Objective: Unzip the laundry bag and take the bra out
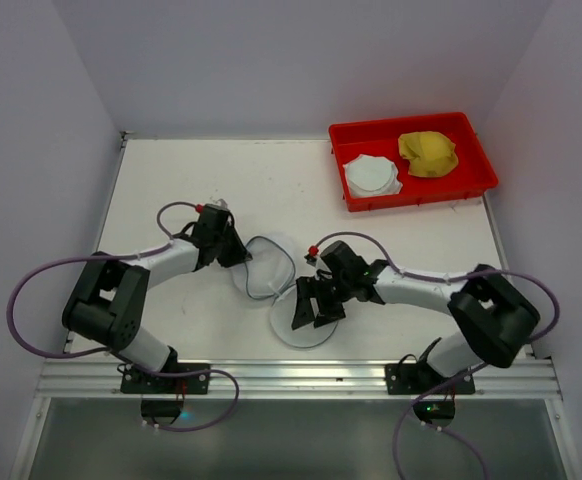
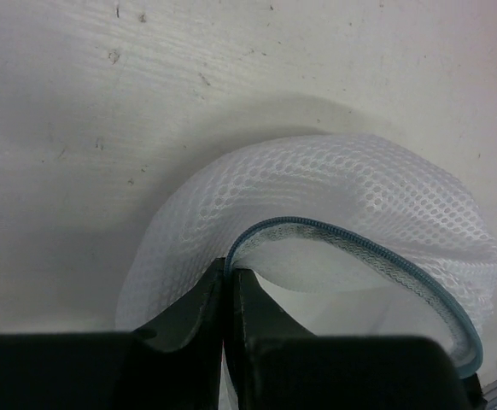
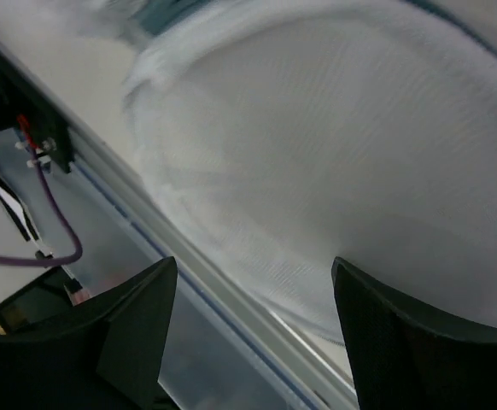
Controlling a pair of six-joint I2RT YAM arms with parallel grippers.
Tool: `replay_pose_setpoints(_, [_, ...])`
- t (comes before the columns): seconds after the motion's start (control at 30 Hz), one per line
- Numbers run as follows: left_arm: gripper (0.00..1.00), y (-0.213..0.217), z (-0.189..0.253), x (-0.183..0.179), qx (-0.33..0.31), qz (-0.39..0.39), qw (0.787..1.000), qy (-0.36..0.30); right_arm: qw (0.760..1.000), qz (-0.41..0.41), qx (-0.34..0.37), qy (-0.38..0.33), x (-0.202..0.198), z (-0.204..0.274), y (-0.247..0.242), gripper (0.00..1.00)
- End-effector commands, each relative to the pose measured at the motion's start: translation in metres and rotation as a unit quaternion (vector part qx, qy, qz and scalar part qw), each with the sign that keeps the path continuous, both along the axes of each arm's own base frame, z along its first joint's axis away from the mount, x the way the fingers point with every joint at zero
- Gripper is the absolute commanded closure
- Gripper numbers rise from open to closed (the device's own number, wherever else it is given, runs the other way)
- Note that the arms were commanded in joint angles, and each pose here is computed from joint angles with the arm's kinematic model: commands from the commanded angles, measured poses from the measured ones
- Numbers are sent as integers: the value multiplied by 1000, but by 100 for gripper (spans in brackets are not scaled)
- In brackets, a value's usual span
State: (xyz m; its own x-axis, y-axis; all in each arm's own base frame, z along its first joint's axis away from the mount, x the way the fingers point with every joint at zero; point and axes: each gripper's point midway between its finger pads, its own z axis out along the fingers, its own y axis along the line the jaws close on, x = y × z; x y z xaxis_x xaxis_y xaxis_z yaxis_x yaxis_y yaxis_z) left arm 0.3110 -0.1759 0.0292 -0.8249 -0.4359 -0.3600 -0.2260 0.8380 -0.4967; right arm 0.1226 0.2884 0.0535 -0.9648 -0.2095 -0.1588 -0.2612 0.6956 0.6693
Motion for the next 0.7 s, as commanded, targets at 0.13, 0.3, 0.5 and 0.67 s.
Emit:
replay_pose_setpoints(0.13, [89, 8, 5, -16, -17, 15, 1000, -12, 999, -44, 5, 1, 68, -17, 7, 25])
replay_pose_setpoints(0.3, [87, 9, -6, -57, -45, 1, 999, 15, 985, -130, -66, -90, 150, -2, -28, 25])
replay_pose_setpoints(0.5, [83, -6, 10, -69, -84, -2, 996, 4, 961, -167, -96, -197, 200, 50, -39, 26])
replay_pose_setpoints(0.67, [83, -10, 15, -59, -89, 20, 996, 1, 915, -271, -173, -243, 198, 63, -96, 25])
